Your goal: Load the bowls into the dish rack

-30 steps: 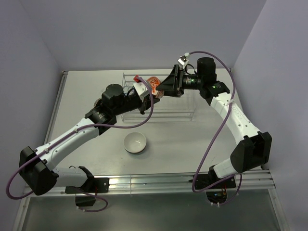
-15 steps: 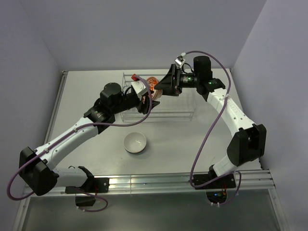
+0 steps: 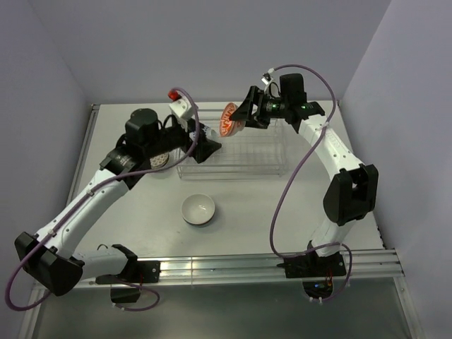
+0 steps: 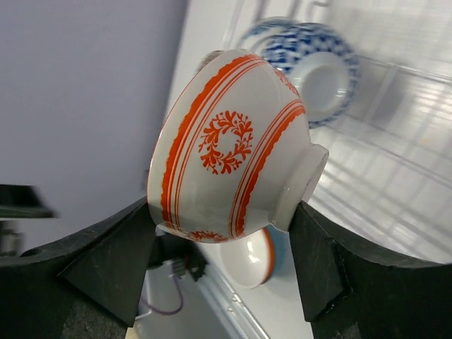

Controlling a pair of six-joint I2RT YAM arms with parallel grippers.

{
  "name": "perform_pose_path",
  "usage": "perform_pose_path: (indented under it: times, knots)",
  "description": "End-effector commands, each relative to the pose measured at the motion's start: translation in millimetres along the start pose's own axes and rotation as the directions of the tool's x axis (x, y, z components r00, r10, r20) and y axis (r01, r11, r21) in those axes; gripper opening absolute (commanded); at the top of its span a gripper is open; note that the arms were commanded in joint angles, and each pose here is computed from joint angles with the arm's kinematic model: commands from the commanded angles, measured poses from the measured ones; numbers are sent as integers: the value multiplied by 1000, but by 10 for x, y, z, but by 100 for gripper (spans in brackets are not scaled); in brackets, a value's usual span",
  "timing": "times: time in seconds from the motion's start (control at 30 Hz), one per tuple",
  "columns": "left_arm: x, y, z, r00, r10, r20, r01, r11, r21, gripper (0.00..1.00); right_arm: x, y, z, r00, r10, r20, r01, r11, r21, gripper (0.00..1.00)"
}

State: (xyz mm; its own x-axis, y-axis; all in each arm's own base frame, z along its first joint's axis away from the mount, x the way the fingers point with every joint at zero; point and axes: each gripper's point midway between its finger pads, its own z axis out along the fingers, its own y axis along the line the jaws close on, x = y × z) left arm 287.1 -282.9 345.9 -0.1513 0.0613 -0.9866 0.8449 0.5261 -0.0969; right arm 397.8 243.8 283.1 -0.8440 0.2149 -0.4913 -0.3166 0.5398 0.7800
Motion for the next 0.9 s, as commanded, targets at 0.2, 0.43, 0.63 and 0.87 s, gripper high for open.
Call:
perform_pose_path:
  times: [0.2,0.43,0.63,0.87]
  knots:
    - [-251,659,-480,960,-281,-15,270,934,-236,99,-285,-326,199,981,-183,61,165,960,226,0]
    - [-146,1299,-999,919,-386,84,387,838,-383,99,-221,-526,503,972,-234,20,215,920,329,0]
    - [-13,1489,-1271,903,-416,108,420,801,-426,99,-144,-611,741,966,-257,-22,247,898,365,0]
    - [39,1520,-1372,908,-403,114,410,800,-437,100,-94,-697,874,960,-278,-44,272,875,401,0]
